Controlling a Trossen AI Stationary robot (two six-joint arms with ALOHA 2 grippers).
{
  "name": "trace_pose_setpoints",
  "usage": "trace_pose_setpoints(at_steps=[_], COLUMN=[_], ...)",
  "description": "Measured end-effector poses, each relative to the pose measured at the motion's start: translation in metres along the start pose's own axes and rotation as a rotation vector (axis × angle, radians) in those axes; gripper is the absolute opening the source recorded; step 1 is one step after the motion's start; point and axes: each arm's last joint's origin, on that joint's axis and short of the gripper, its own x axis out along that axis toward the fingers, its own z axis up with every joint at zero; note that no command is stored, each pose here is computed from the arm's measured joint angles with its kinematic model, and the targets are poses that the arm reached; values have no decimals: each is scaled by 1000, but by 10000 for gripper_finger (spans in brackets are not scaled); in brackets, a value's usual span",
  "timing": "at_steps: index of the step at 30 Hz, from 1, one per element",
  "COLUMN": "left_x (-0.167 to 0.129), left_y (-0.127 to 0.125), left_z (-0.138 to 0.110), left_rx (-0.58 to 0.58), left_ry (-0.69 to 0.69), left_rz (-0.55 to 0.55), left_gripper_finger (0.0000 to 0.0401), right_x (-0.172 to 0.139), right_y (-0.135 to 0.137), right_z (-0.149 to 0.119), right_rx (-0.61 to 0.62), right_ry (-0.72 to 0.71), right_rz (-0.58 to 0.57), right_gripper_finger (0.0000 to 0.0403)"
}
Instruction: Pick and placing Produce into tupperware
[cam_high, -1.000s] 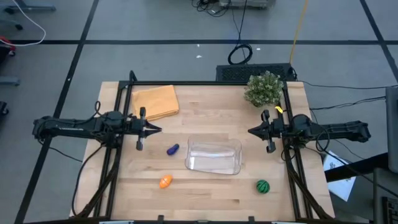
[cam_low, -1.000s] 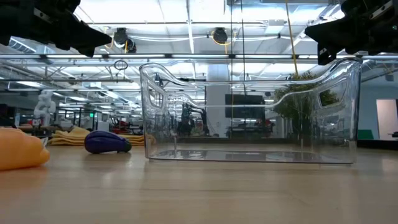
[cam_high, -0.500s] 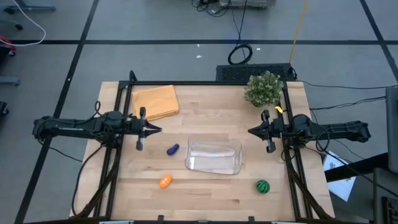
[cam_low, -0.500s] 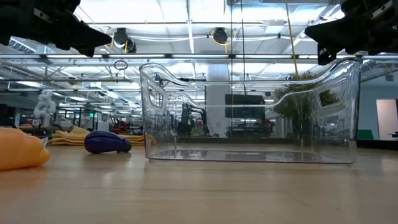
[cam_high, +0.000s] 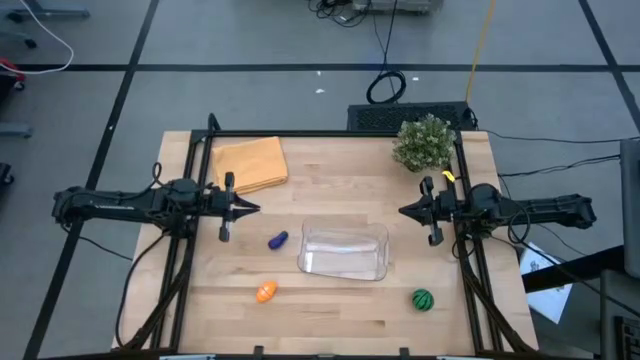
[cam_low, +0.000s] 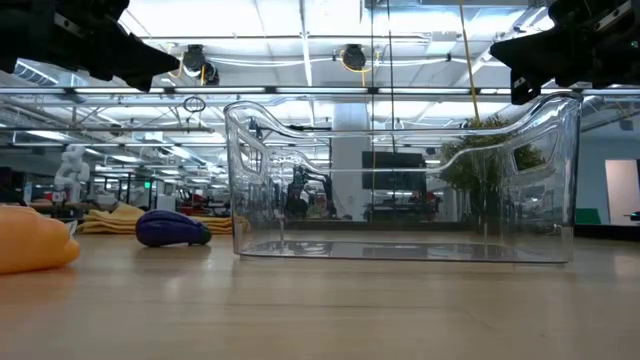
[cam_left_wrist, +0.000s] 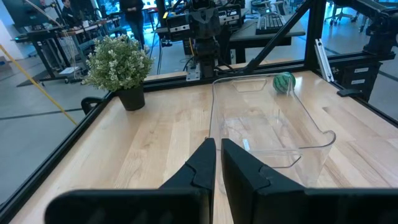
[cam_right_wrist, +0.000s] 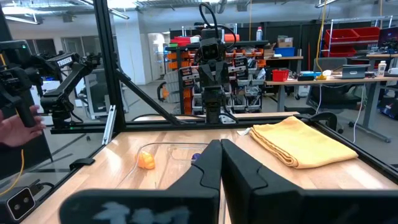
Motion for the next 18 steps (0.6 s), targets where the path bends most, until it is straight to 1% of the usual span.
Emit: trace_pose_setpoints(at_steps=[5, 10, 14, 18], left_x=[0, 0, 0, 0], left_y=[0, 1, 1, 1], left_z=[0, 4, 9, 10], left_rx=[0, -1, -39, -49], left_ry=[-4, -46, -95, -101], left_rz=[1, 7, 11, 11], left_gripper_finger=[31, 31, 31, 31], right_x=[0, 0, 0, 0], right_y=[0, 0, 0, 0], right_z=[0, 0, 0, 0], right_rx=[0, 0, 0, 0], right_ry=[0, 0, 0, 0], right_rz=[0, 1, 0, 0], right_gripper_finger=[0, 0, 0, 0])
